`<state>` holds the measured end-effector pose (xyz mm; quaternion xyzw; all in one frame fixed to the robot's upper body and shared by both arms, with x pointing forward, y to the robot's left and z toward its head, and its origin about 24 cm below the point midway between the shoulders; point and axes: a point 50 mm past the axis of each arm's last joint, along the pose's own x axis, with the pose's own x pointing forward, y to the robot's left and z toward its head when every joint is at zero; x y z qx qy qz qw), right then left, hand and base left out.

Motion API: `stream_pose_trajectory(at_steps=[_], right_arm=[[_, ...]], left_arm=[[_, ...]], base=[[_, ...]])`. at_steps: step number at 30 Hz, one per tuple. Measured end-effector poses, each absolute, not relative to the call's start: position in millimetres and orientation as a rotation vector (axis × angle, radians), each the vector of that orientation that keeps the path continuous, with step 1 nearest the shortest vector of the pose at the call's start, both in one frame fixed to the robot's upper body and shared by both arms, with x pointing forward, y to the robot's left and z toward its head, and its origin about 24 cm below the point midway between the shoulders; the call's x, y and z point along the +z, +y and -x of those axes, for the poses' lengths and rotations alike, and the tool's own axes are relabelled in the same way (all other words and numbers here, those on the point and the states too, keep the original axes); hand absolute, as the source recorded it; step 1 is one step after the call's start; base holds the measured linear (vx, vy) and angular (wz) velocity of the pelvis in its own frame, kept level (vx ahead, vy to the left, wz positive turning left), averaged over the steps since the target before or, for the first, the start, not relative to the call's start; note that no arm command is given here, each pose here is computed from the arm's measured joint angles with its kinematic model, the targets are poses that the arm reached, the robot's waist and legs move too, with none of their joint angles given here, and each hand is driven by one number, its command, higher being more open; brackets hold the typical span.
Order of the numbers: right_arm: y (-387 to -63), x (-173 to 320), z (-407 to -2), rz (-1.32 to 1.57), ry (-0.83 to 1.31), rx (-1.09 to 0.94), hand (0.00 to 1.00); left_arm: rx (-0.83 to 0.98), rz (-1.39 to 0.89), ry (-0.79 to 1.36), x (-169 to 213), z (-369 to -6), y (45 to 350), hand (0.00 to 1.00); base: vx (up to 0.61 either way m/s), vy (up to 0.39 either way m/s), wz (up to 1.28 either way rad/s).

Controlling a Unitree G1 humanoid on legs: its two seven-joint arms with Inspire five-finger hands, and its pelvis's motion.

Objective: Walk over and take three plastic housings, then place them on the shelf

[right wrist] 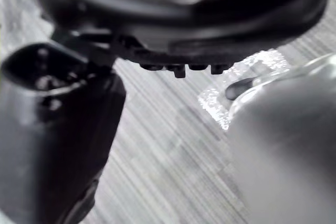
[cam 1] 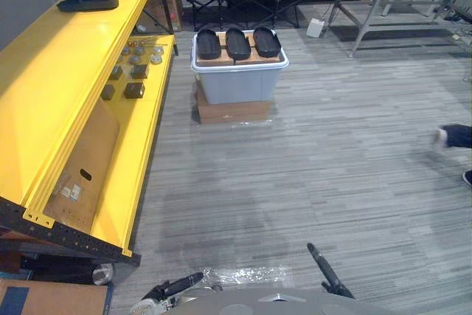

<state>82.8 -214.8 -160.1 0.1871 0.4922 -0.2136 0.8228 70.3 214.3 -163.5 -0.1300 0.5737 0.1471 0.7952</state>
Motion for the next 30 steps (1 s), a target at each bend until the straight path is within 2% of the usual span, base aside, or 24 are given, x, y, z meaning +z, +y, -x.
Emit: stream_pose_trajectory(at_steps=[6, 10, 17, 22, 30], right_arm=[[-221.3, -122.8, -163.1, -0.272, 0.751, -0.238, 1.00], [-217.0, -117.4, -177.7, -0.311, 0.727, -0.199, 1.00], [-206.6, -132.5, -156.9, -0.313, 0.840, -0.172, 1.00], [-208.5, -133.5, -150.5, -0.368, 0.807, -0.229, 1.00], [-210.4, -137.2, -135.9, -0.376, 0.789, -0.355, 1.00]], left_arm=[[0.113, 0.227, 0.982, -139.1, -141.2, 192.4, 1.00], [0.027, 0.275, 0.893, -129.4, -163.0, 180.9, 1.00], [-0.020, 0.271, 0.928, -134.6, -151.0, 174.3, 1.00], [-0.033, 0.256, 0.894, -133.0, -152.6, 172.2, 1.00], [-0.015, 0.241, 0.945, -140.0, -133.0, 175.3, 1.00]], base=[[-0.06, 0.035, 0.06], [-0.01, 0.008, -0.01], [0.01, -0.002, 0.04], [-0.04, 0.007, -0.01], [-0.08, 0.016, -0.05]])
